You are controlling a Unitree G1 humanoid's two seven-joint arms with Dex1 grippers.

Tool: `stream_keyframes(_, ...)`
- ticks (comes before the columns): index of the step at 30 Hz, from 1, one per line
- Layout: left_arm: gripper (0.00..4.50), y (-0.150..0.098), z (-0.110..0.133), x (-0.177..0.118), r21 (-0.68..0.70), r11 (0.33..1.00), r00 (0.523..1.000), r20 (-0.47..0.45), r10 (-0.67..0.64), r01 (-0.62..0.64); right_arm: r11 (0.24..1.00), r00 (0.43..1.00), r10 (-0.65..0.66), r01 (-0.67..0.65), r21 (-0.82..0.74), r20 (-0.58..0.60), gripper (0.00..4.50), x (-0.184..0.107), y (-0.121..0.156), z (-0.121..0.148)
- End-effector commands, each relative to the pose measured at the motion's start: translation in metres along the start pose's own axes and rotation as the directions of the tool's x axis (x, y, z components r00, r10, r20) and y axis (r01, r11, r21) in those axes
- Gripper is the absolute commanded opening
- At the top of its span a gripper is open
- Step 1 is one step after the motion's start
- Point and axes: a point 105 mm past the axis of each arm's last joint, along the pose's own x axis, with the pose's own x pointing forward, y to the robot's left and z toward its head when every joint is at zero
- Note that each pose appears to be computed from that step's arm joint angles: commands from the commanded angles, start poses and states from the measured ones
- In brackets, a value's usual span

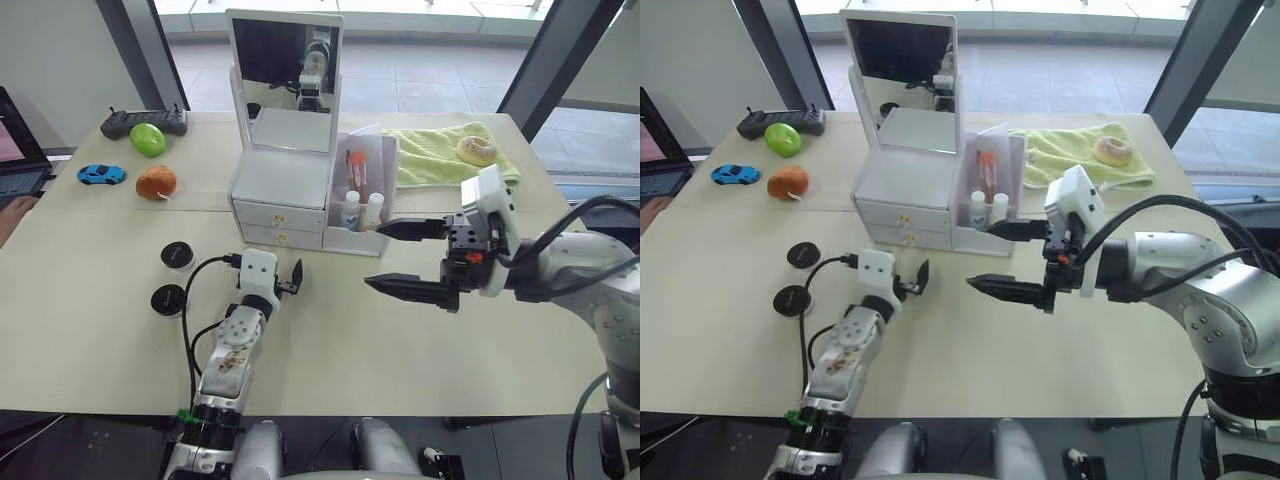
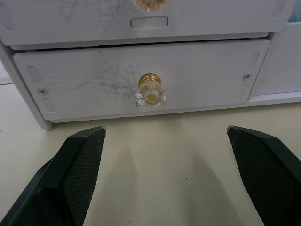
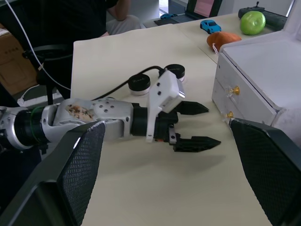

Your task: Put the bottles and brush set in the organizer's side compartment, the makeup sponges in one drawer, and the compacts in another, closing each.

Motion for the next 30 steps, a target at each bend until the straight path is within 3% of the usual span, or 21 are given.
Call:
stream_keyframes(1, 4.45, 0.003, 0.012, 0.012, 0.006, 1.0, 0.998, 0.061, 0.03, -0.03, 1.0, 1.0, 0.0, 0.001, -0.029, 0.018, 4.5, 0.004, 0.002, 0.007)
stream_keyframes(20, 4.45, 0.004, 0.026, 0.029, -0.053, 0.998, 0.99, 0.137, 0.031, -0.024, 0.996, 0.996, -0.087, 0.087, -0.003, 0.035, 4.5, 0.004, -0.001, 0.001)
stream_keyframes(23, 3.87, 0.003, 0.027, 0.028, -0.051, 0.999, 0.989, 0.145, 0.023, -0.016, 0.996, 0.996, -0.087, 0.087, 0.0, 0.032, 4.5, 0.004, -0.001, 0.0)
stream_keyframes(30, 1.58, 0.004, 0.026, 0.026, -0.057, 0.998, 0.988, 0.151, 0.021, -0.013, 0.996, 0.996, -0.088, 0.088, 0.007, 0.028, 4.5, 0.005, 0.0, -0.001)
